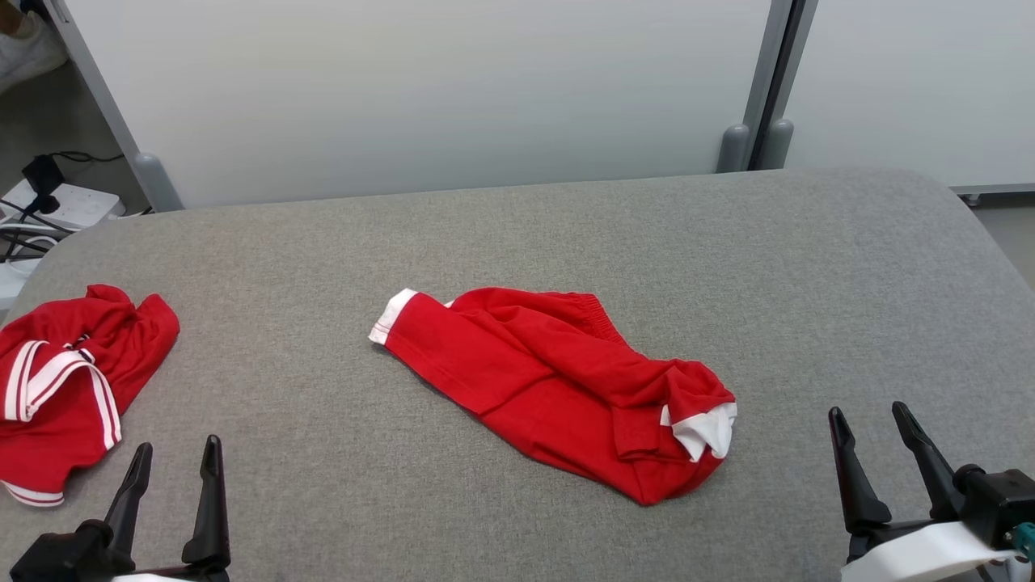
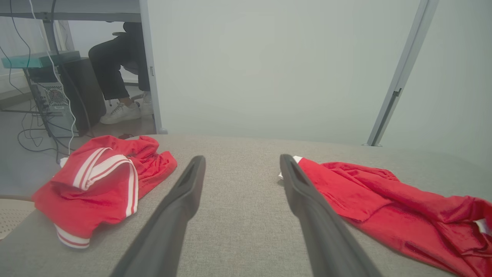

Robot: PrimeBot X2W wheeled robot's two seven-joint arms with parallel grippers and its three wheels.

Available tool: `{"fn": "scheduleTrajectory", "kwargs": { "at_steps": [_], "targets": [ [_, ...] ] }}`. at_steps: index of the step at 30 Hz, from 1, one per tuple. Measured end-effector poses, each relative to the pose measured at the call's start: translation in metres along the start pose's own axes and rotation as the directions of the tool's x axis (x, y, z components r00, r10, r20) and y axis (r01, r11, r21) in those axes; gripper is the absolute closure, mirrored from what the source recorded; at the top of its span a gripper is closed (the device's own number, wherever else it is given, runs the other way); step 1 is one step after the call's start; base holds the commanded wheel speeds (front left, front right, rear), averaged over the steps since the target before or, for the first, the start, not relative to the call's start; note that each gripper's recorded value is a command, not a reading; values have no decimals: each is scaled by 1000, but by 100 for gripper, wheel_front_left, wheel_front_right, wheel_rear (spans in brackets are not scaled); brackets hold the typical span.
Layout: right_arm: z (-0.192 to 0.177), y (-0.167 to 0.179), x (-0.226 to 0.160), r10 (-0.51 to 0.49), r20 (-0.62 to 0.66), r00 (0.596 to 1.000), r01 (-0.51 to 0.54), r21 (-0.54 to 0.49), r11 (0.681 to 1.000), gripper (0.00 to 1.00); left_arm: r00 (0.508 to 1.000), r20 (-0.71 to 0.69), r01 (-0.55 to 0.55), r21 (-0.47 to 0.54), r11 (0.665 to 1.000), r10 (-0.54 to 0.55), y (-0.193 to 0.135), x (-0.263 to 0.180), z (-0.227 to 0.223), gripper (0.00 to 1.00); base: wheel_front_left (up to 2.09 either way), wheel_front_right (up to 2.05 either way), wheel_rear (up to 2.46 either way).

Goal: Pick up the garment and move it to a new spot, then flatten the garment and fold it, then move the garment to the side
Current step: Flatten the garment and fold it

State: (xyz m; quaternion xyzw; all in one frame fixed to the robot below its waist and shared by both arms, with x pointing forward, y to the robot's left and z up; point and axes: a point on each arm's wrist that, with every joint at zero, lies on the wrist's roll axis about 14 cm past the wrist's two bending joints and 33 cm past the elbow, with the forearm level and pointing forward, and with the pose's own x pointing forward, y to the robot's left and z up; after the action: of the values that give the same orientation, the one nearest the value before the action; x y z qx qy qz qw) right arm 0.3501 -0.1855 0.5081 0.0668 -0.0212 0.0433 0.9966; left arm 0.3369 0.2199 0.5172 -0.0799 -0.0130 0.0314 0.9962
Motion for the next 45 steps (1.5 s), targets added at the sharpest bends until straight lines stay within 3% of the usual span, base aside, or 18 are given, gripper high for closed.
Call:
{"fn": "scheduleTrajectory", "kwargs": {
  "at_steps": [11, 16, 19, 21, 25, 26, 28, 29, 30, 34, 37, 41, 45],
  "targets": [
    [1, 1, 2, 5, 3, 1000, -5, 0, 1000, 0, 999, -37, 15, -6, 1000, -16, -8, -2, -6, 0, 0, 0, 0],
    [2, 0, 1, 2, 6, 1000, -2, -2, 1000, 0, 996, -55, 70, 3, 998, -70, -26, -1, -7, 0, 0, 0, 0],
    [2, -1, 1, -1, 0, 1000, 1, -3, 1000, 0, 984, -63, 168, 0, 986, -168, -56, 5, -4, 0, 0, 0, 0],
    [3, -2, 1, -4, 3, 1000, 4, -5, 1000, 0, 958, -88, 273, -21, 962, -274, -90, 6, -8, 0, 0, 0, 0],
    [1, -6, 2, -15, -6, 1000, 15, -5, 1000, 0, 854, -175, 479, -103, 872, -490, -161, 0, -32, 0, 0, 0, 0],
    [1, -6, 2, -15, -6, 1000, 15, -5, 1000, 0, 854, -175, 479, -103, 872, -490, -161, 0, -32, 0, 0, 0, 0],
    [-3, -8, 3, -23, -20, 1000, 23, -5, 1000, 0, 790, -205, 556, -157, 817, -577, -193, -3, -44, 0, 0, 0, 0],
    [-3, -11, 6, -30, -22, 999, 30, -7, 1000, 0, 725, -246, 613, -195, 765, -644, -220, -3, -59, 0, 0, 0, 0],
    [-3, -11, 6, -30, -22, 999, 30, -7, 1000, 0, 725, -246, 613, -195, 765, -644, -220, -3, -59, 0, 0, 0, 0],
    [-4, -20, 13, -53, -27, 998, 52, -14, 999, 0, 612, -324, 678, -254, 690, -721, -257, -1, -88, 0, 0, 0, 0],
    [-9, -28, 15, -77, -42, 996, 76, -19, 997, 0, 546, -378, 702, -281, 654, -748, -275, 2, -110, 0, 0, 0, 0],
    [-11, -41, 16, -116, -45, 992, 114, -27, 993, 0, 476, -434, 728, -294, 620, -765, -291, 9, -134, 0, 0, 0, 0],
    [-15, -54, 14, -156, -53, 986, 154, -34, 987, 0, 438, -458, 740, -304, 599, -773, -303, 17, -152, 0, 0, 0, 0]
  ]
}}
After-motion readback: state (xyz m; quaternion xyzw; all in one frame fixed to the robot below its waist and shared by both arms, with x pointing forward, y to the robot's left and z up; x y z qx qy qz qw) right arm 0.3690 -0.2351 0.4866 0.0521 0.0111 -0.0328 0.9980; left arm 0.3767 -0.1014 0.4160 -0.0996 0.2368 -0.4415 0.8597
